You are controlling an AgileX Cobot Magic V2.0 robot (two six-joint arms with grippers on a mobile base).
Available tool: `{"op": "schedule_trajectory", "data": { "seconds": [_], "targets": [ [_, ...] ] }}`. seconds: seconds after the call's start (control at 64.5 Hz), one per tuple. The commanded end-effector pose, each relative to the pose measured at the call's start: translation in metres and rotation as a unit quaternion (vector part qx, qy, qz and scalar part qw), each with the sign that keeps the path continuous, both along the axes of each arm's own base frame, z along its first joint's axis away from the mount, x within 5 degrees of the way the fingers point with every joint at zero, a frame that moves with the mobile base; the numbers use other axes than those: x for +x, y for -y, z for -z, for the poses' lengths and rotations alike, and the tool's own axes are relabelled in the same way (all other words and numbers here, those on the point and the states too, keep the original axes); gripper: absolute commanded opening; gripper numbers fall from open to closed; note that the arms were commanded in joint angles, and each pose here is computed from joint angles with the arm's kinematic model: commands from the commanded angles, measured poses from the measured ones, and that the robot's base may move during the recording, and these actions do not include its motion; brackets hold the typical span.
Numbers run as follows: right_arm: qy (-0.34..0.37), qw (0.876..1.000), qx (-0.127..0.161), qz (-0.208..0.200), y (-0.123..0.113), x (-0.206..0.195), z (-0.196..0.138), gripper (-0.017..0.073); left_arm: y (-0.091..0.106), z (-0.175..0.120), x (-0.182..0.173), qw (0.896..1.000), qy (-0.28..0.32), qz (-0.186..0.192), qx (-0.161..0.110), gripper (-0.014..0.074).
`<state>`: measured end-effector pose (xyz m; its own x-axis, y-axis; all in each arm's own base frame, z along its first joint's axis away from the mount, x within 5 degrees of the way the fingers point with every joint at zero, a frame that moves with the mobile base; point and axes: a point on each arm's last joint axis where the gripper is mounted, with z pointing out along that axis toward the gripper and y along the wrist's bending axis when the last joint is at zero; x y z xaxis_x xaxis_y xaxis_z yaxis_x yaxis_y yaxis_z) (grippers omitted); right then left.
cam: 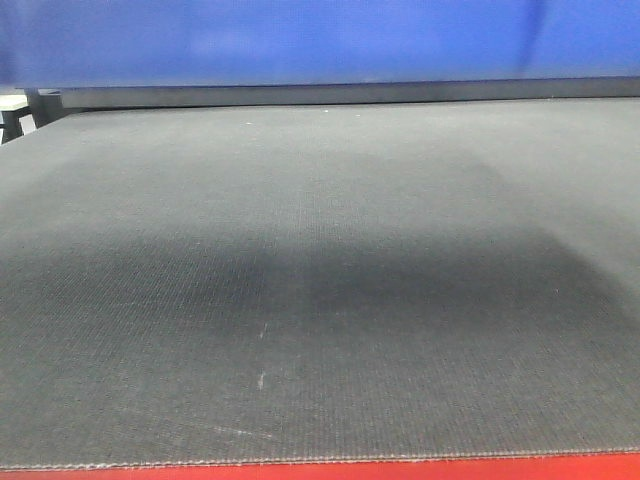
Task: Move blue bin to conveyor side
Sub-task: 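Lower the blue bin onto the grey belt with both grippers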
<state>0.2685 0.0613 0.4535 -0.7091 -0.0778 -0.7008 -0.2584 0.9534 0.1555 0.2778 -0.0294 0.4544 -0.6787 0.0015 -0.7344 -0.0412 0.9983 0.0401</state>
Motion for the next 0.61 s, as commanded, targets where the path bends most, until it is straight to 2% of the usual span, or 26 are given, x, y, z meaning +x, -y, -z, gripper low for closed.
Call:
{"op": "schedule_trajectory", "data": {
  "seconds": [0.0, 0.248, 0.589],
  "targets": [
    [0.038, 0.999, 0.015, -0.004, -0.005, 0.020, 0.001, -0.0064, 0.002, -0.005, 0.016, 0.998, 0.055, 0.011, 0.013, 0.0002],
    [-0.001, 1.000, 0.008, 0.003, -0.012, 0.068, 0.042, -0.0064, 0.009, 0.031, 0.061, 0.999, 0.025, 0.018, 0.026, 0.0002],
    [-0.043, 0.999, -0.009, -0.003, -0.018, 0.108, 0.091, -0.0064, 0.017, 0.085, 0.105, 0.999, -0.031, 0.024, 0.033, 0.0004]
  ]
}}
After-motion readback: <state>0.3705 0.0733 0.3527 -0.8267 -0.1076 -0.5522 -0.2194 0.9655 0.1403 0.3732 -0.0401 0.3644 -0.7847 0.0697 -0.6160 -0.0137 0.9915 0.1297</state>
